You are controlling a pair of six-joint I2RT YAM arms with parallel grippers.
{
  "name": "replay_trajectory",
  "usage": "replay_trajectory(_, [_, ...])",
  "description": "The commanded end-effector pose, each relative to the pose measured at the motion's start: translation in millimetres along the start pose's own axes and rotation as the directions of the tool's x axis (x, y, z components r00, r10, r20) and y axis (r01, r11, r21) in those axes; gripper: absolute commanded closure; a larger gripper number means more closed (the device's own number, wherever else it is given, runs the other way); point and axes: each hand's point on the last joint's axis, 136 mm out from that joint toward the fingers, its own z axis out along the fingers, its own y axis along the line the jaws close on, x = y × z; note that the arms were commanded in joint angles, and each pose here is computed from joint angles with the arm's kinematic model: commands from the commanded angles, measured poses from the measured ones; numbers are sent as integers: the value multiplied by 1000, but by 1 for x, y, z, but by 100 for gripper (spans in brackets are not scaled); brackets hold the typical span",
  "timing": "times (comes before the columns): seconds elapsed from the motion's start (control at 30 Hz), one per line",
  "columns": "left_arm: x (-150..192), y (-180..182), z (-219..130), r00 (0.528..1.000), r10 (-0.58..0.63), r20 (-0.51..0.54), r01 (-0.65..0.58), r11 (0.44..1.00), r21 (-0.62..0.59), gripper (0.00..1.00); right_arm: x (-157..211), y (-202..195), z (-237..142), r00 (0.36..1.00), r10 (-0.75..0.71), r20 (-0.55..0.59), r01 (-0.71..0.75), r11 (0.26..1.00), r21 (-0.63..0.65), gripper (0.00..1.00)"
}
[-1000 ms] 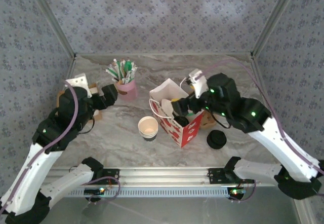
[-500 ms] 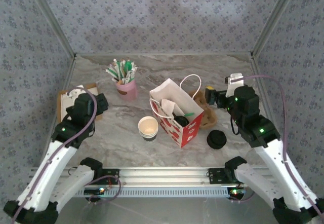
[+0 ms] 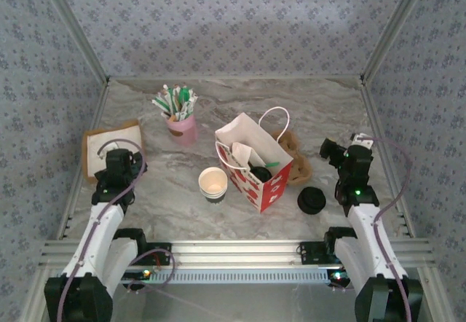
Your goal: Pack the takeout coffee
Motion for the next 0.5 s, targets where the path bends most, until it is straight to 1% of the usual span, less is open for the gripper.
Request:
replay_trajectory(0.0, [-21,-18,5,987,44,152,-60,993,99,1,-21,-11,13,990,23,138,-33,997,71,0])
replay_trajectory(0.07, [-20,-26,9,978,63,200,-93,986,141,1,-10,-16,25,992,8,128,-20,995,97,0])
replay_trajectory(0.13, [-19,-30,13,972,73,225,-110,981,158,1,3,-18,39,996,7,94,-17,993,113,0])
replay_trajectory(0.2, [-20,-28,20,972,70,225,-103,985,139,0,10,-16,50,996,4,84,-13,993,114,0])
replay_trajectory(0.23, [-22,-28,25,973,67,221,-98,986,133,0,13,-15,57,997,-21,78,12,994,113,0])
replay_trajectory(0.3, [-24,-31,34,977,77,200,-103,987,124,0,24,-15,67,998,-53,33,47,988,145,0])
replay_trajectory(0.37, [-26,-35,43,977,88,196,-113,986,122,0,25,-11,73,992,-113,55,105,985,134,0])
replay_trajectory(0.4, [-27,-35,47,975,91,202,-115,987,115,0,27,-11,72,994,-107,37,101,986,135,0])
replay_trajectory(0.47, [-29,-40,55,975,96,202,-121,986,116,0,22,-11,71,986,-137,91,124,983,137,0])
